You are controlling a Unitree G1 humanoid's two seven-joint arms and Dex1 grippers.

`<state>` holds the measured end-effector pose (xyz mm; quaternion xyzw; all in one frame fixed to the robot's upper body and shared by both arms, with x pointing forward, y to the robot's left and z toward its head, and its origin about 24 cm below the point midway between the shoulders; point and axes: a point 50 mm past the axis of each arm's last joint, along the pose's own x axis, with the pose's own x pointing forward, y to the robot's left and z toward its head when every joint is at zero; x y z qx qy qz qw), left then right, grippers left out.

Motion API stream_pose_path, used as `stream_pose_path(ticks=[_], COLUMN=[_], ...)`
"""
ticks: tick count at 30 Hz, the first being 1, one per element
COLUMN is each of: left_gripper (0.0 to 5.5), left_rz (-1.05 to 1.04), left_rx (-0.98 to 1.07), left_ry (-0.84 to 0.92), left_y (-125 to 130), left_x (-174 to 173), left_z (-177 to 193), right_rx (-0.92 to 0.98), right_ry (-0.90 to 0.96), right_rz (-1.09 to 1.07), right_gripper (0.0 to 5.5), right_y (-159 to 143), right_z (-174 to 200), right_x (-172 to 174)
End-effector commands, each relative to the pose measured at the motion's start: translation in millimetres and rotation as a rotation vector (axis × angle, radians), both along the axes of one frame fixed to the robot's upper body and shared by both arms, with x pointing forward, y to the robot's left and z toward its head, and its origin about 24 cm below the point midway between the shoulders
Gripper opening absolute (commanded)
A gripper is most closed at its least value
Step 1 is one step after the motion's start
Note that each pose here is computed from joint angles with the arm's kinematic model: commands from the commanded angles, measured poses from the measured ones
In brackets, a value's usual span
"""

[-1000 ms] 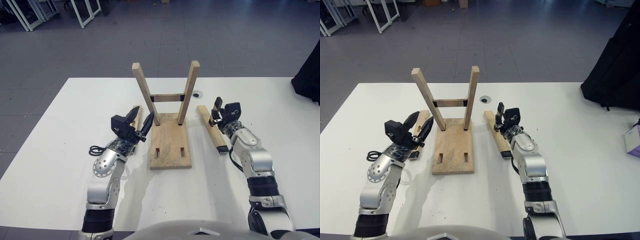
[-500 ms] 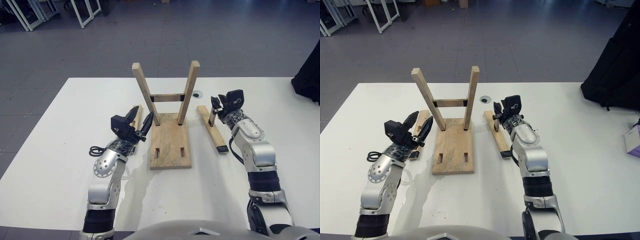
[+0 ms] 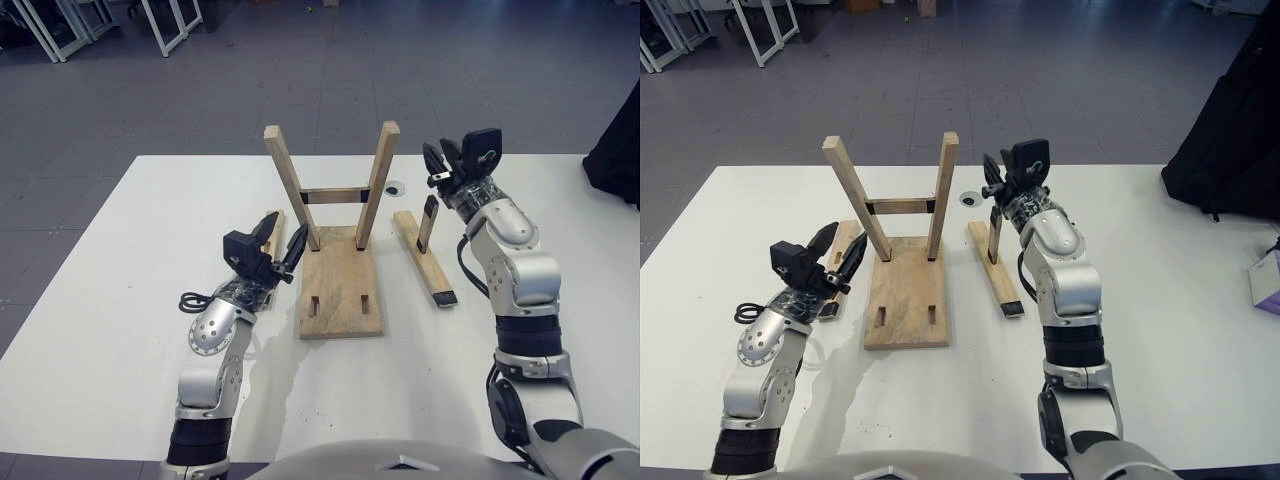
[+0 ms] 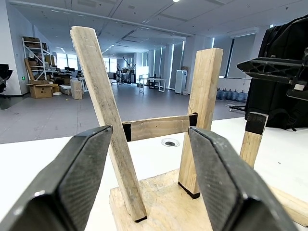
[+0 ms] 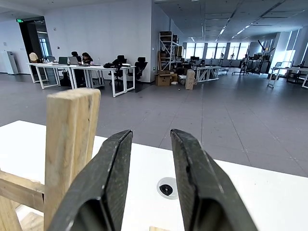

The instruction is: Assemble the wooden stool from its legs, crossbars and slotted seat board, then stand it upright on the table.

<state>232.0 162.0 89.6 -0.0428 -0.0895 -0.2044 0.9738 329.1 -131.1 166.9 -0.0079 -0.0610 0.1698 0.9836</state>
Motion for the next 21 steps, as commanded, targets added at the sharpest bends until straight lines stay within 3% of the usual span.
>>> stream_pose_path(ticks=[1, 6, 13, 17, 21], left_gripper=[2.92, 2.92, 2.92, 2.92, 2.92], left_rz=[-0.009, -0.017, -0.017, -0.04, -0.058], left_rx=[0.019, 0.023, 0.03, 0.036, 0.043], left_ry=[0.006, 0.013, 0.023, 0.02, 0.02], left_y=[-0.8, -0.9, 1.6, 1.0, 0.4], left_x=[2.6, 2.5, 2.7, 8.0, 9.4], left_z=[-1.9, -3.3, -4.6, -2.6, -1.6], right_rx=[-0.046, -0.039, -0.091, 0.009, -0.01], right_ry=[-0.061, -0.046, -0.154, -0.072, -0.034], right_rz=[0.023, 0.035, 0.063, 0.16, 0.077], right_gripper=[1.45, 1.45, 1.45, 1.45, 1.45], right_y=[10.3, 6.0, 10.3, 14.9, 11.7], right_z=[13.8, 15.1, 46.0, 26.3, 7.5], right_x=[6.5, 12.3, 20.4, 27.5, 35.6])
